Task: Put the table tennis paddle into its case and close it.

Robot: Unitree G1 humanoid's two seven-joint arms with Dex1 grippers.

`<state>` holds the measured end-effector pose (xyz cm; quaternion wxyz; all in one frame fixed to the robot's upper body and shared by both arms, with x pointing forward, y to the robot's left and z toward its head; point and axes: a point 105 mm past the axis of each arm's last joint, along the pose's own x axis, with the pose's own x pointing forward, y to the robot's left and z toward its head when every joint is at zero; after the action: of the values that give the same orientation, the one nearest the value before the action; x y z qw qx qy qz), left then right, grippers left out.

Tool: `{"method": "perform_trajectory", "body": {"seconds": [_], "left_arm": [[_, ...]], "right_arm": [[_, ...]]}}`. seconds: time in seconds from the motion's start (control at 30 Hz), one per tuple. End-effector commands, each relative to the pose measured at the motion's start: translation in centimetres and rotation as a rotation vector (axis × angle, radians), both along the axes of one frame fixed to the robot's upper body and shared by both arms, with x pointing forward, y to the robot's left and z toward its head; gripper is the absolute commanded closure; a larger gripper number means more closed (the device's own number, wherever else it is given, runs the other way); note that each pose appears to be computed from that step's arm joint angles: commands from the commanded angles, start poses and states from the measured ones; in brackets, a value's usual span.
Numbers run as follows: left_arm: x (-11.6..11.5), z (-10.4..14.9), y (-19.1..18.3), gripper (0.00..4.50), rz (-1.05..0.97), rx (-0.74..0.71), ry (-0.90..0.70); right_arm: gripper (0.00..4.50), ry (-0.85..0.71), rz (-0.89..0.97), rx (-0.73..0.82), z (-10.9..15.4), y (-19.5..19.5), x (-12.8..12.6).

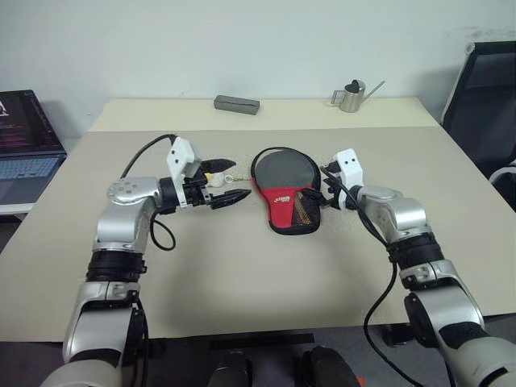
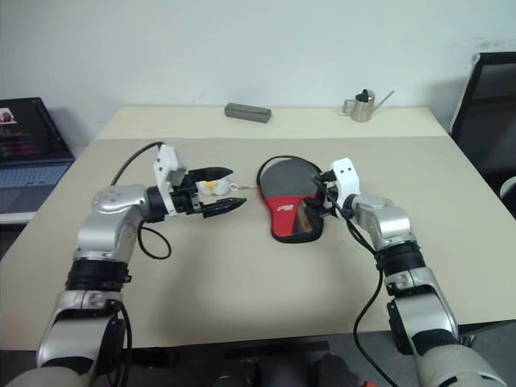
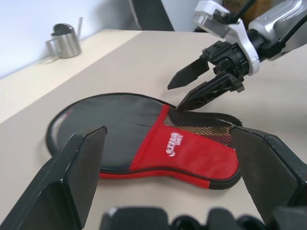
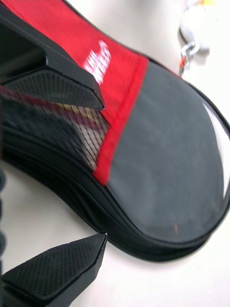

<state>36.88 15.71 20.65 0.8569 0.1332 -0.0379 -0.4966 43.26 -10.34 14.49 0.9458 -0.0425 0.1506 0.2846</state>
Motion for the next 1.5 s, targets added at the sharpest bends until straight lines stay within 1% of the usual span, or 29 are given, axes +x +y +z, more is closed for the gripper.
{"method": "perform_trajectory", "body": {"seconds": [0.03, 0.13, 0.3, 0.5, 0.67, 0.93, 1.03, 1.2, 1.27, 1.33, 1.47, 1.5], "left_arm": [[-0.5, 1.7, 0.4, 0.0, 0.01, -0.014, -0.052], [-0.8, 1.8, 0.6, 0.0, 0.009, -0.014, -0.047], [-2.0, 2.2, 0.4, 0.0, -0.057, -0.009, -0.014], [-3.2, 3.1, 1.1, 0.0, -0.114, 0.01, 0.015], [-3.3, 4.5, 2.1, 0.0, -0.101, 0.008, 0.006], [-3.2, 4.3, 2.4, 0.0, -0.082, 0.011, 0.004], [-3.2, 4.1, 2.5, 0.0, -0.075, 0.011, 0.006], [-3.1, 3.9, 3.5, 0.0, -0.042, 0.019, 0.008], [-3.1, 3.7, 4.4, 0.0, -0.015, 0.027, 0.012], [-3.2, 3.4, 4.8, 0.0, -0.003, 0.036, 0.016], [-4.1, 2.3, 5.2, 0.0, -0.013, 0.059, 0.056], [-4.3, 2.0, 5.3, 0.0, -0.017, 0.067, 0.066]], "right_arm": [[0.06, -0.044, -0.005, 0.007, 1.0, 0.6, 0.9], [0.06, -0.014, -0.044, 0.015, 0.3, 0.3, 1.4], [0.06, 0.034, -0.045, 0.018, -0.9, 0.4, 1.4], [0.06, 0.062, -0.051, 0.029, -1.3, 0.4, 1.4], [0.06, 0.119, 0.009, 0.077, -1.8, 1.8, 0.7], [0.06, 0.127, 0.018, 0.064, -2.4, 2.8, 0.8], [0.66, 0.116, 0.014, 0.048, -2.4, 3.0, 0.9], [2.4, 0.108, 0.022, 0.03, -2.5, 3.4, 0.9], [3.04, 0.103, 0.022, 0.029, -2.4, 3.6, 0.9], [3.59, 0.1, 0.021, 0.028, -2.4, 3.7, 0.9], [4.49, 0.1, 0.008, 0.016, -2.5, 3.5, 1.0], [4.49, 0.103, 0.006, 0.015, -2.5, 3.4, 1.0]]}}
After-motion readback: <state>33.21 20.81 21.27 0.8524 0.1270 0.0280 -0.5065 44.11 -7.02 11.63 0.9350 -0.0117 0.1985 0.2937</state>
